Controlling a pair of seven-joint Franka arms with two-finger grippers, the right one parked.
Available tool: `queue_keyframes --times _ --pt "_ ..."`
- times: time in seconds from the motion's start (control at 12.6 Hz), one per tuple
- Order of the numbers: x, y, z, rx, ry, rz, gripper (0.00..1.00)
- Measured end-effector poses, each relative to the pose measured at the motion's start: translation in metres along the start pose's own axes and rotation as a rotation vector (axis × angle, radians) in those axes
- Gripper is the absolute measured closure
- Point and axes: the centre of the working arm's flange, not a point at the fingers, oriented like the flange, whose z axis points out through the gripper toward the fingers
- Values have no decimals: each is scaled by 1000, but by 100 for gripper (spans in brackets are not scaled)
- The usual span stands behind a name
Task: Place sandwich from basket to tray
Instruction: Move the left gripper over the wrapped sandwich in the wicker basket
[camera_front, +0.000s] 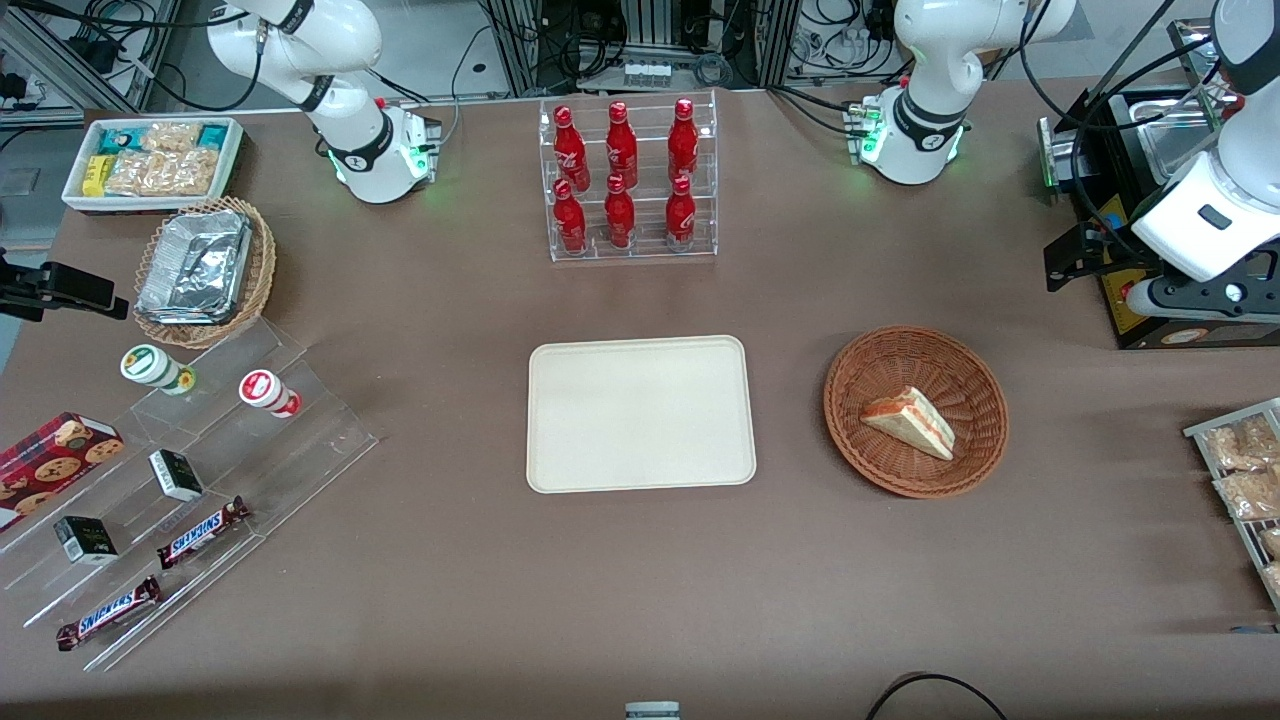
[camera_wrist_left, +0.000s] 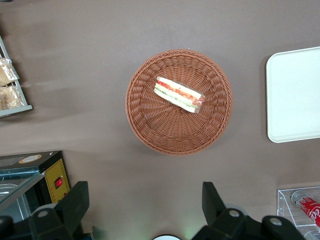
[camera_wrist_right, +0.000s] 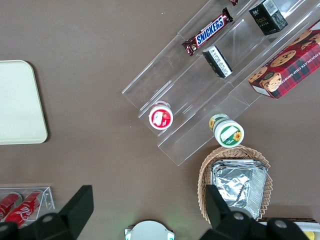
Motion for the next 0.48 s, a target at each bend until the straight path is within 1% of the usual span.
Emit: queue_keyframes --times 0.24,0.32,0.48 --pt "1 -4 2 0 -1 -15 0" --pt "4 -5 8 -1 -9 -18 0" --pt "17 -3 40 -3 -22 -55 0"
